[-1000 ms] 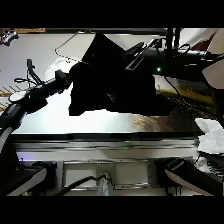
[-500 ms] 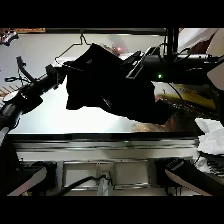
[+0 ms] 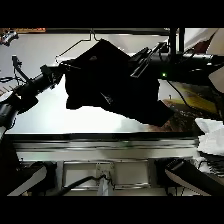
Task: Fold the clothes and pants, and hang the long-sleeved shirts on hangers.
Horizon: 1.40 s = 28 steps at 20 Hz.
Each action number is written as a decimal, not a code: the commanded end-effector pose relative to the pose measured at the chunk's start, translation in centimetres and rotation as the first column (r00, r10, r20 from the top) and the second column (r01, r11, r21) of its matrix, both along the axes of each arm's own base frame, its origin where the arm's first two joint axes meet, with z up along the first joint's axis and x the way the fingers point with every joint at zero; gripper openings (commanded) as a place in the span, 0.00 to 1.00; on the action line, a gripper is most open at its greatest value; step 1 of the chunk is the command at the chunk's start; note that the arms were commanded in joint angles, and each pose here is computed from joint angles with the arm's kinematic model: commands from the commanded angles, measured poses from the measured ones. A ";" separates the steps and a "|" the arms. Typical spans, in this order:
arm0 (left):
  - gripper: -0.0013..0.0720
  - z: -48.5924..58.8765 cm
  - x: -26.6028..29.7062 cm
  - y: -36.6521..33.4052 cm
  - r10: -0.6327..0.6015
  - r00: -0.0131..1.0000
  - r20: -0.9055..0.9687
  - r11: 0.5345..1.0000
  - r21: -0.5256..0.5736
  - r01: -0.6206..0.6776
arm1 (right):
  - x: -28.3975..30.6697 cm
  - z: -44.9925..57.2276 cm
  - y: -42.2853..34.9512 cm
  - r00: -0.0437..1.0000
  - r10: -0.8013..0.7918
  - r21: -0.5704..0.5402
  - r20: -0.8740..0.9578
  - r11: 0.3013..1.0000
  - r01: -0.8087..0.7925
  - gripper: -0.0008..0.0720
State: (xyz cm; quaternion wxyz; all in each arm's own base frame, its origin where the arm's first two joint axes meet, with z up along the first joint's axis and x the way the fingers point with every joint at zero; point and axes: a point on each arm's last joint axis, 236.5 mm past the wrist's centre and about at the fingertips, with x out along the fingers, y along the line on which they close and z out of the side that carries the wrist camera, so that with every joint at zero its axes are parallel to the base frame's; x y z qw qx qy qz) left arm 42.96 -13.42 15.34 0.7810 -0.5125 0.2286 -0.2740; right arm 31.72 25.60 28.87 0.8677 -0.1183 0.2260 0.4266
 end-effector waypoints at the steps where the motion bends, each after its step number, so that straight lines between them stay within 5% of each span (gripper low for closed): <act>1: 0.03 0.0 -0.2 -0.1 -0.012 1.000 0.003 1.000 0.003 0.012 | 0.6 0.1 -0.5 0.999 -0.021 -0.016 0.025 1.000 0.022 0.03; 13: 0.03 0.6 -1.1 -1.2 -0.068 0.998 0.015 0.997 -0.019 0.068 | 2.2 1.0 -1.3 0.993 -0.068 -0.024 0.101 0.997 0.071 0.03; 20: 0.04 1.3 -1.5 -0.3 -0.085 0.994 -0.074 0.984 -0.161 0.072 | 3.2 0.5 -2.8 0.977 -0.040 -0.160 0.210 0.984 0.075 0.03; 28: 0.04 -0.8 -0.1 2.1 -0.033 0.992 -0.123 0.986 -0.167 0.013 | 1.7 0.8 -3.5 0.903 0.212 -0.408 0.375 0.912 -0.045 0.03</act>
